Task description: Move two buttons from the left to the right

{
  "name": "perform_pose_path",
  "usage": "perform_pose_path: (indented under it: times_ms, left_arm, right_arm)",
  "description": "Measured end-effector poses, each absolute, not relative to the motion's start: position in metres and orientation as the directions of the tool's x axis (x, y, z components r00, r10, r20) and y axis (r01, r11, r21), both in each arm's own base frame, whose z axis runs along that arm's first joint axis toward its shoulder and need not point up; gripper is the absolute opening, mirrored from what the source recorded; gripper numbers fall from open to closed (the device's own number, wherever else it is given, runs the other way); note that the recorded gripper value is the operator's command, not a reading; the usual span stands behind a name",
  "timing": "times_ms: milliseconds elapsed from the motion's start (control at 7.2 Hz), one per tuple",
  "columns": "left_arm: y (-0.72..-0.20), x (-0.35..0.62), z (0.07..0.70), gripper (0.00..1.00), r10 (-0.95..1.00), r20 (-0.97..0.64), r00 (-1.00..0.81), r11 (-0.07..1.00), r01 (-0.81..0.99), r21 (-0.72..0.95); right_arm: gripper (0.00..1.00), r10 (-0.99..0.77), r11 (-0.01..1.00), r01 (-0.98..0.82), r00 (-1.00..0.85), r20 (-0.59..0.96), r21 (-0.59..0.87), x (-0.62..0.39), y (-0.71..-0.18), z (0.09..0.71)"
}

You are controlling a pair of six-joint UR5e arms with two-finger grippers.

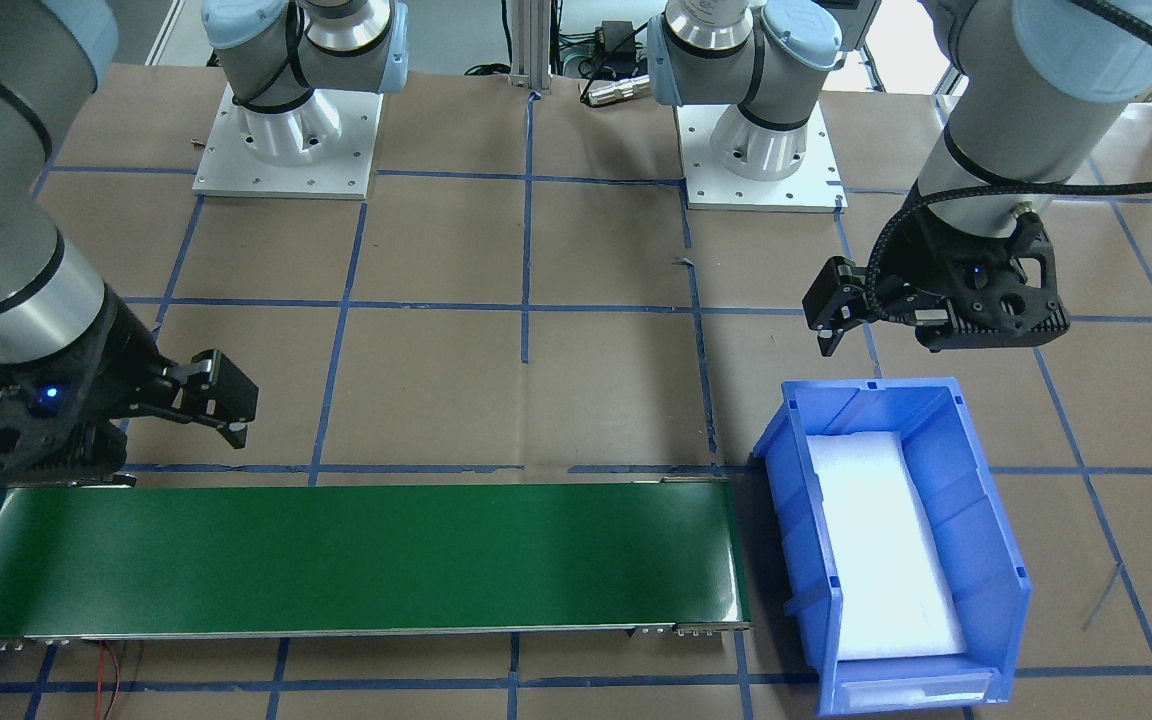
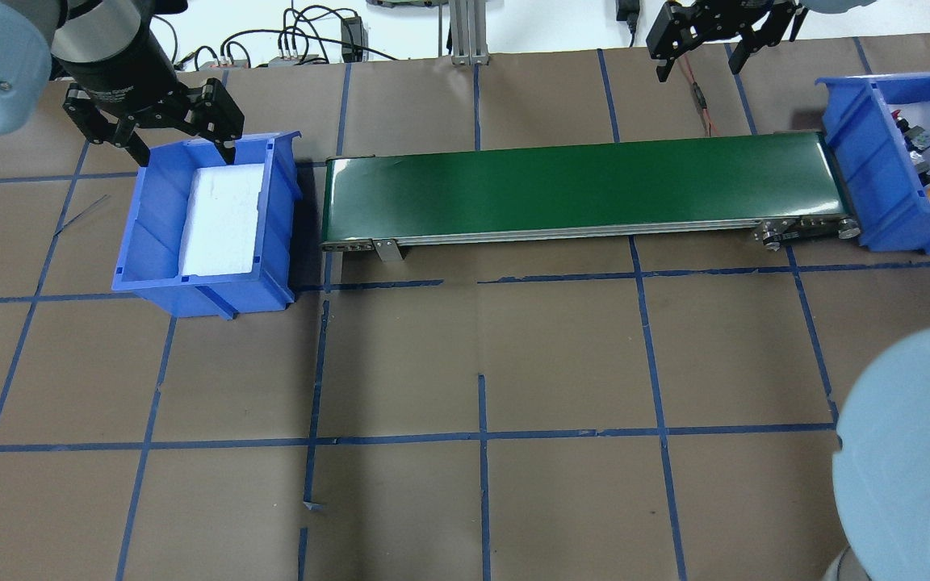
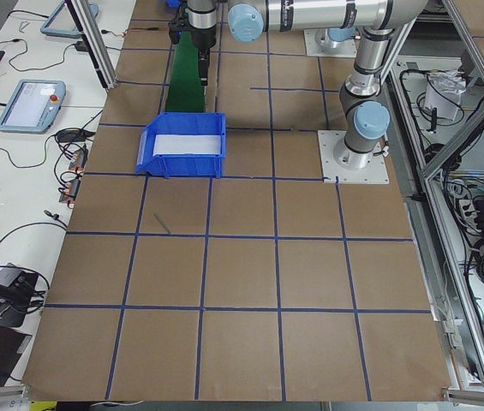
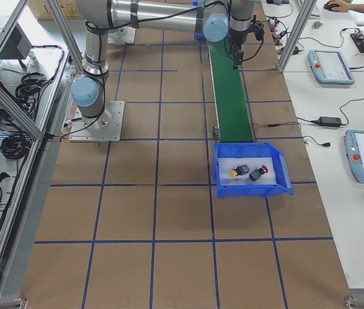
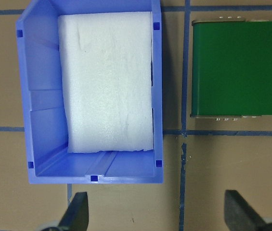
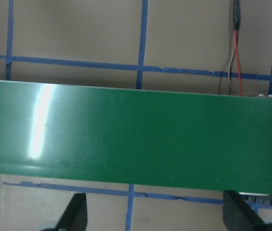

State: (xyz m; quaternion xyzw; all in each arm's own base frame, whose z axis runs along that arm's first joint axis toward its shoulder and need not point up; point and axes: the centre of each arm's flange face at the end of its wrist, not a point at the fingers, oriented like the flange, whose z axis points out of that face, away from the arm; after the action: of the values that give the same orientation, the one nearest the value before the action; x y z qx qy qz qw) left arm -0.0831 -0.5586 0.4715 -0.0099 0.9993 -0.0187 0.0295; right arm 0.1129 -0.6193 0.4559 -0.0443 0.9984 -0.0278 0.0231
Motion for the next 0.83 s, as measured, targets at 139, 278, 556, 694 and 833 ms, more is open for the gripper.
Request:
perform_pose_path:
  times_ms: [139,278,556,694,833]
  left_arm:
    - [-0.559,-0.083,0.472,1.0,-0.021,-0.058,-0.998,0.999,-0.019,-0.039]
    - [-0.559,-0.083,0.472,1.0,-0.021,-0.058,-0.998,0.999,-0.019,-0.039]
    - [-0.56,-0.083,0.473,1.0,-0.022,-0.058,-0.998,0.999,-0.019,-0.041]
    - [-0.561,-0.083,0.474,1.0,-0.023,-0.057,-0.998,0.999,-0.021,-0.043]
    - [-0.562,-0.083,0.475,1.0,-0.024,-0.053,-0.998,0.999,-0.021,-0.047]
  right_arm:
    - [0.97,-0.086,0.995,-0.083,-0.995,-0.046,-0.054,0.119,-0.598,0.461]
    - [0.97,-0.085,0.995,-0.082,-0.995,-0.044,-0.059,0.122,-0.583,0.469]
    - [0.99,-0.085,0.995,-0.083,-0.996,-0.035,-0.064,0.122,-0.57,0.479]
    - [0.99,-0.081,0.995,-0.079,-0.996,-0.029,-0.058,0.121,-0.568,0.479]
    - [0.99,-0.077,0.996,-0.076,-0.997,-0.026,-0.053,0.12,-0.568,0.478]
